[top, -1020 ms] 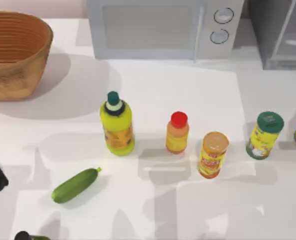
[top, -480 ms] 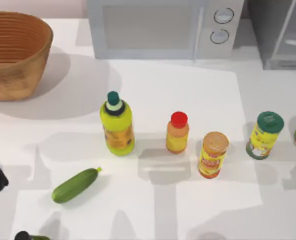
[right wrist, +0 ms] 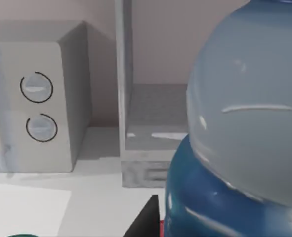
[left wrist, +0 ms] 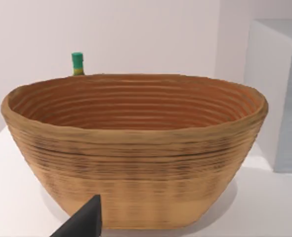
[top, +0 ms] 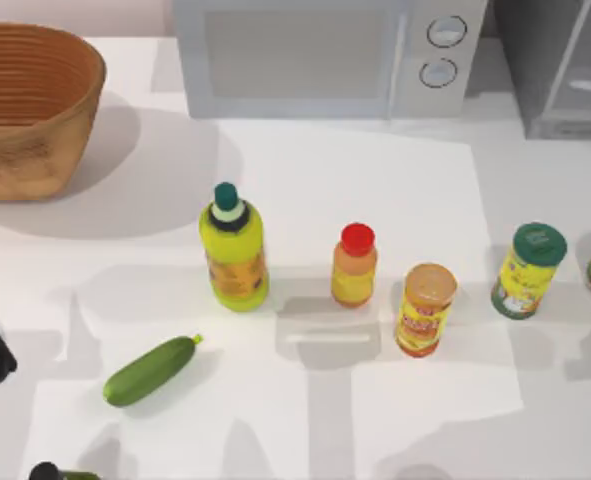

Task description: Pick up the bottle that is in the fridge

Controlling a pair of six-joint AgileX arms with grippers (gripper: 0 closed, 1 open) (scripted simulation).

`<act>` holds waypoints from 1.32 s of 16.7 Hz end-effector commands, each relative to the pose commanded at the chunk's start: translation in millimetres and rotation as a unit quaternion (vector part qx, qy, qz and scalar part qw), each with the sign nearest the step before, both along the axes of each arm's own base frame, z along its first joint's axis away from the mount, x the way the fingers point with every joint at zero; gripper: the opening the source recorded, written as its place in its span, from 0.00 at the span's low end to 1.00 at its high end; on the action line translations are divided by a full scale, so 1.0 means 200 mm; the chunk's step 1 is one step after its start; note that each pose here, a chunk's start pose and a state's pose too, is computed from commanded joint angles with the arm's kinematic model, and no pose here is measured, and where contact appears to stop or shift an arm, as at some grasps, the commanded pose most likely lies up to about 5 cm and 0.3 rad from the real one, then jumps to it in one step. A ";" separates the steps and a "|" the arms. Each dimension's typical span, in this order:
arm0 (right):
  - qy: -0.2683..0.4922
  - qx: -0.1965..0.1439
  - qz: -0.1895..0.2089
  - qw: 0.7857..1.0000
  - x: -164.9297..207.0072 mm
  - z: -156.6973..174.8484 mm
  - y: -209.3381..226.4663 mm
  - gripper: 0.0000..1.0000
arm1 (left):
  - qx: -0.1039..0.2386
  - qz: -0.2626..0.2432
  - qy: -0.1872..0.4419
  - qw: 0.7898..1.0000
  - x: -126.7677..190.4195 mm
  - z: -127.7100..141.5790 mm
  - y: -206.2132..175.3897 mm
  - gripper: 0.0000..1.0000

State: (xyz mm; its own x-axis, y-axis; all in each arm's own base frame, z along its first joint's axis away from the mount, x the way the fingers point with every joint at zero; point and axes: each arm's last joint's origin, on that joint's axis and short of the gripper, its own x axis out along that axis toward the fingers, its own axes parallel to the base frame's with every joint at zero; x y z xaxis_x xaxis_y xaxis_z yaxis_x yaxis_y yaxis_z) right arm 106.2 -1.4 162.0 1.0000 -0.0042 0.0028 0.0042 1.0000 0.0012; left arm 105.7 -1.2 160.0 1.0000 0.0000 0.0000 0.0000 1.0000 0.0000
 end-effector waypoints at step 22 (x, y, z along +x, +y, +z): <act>0.042 -0.024 -0.021 0.999 1.00 -0.10 0.72 0.00 | 0.000 0.000 0.000 1.000 0.00 0.00 0.00 1.00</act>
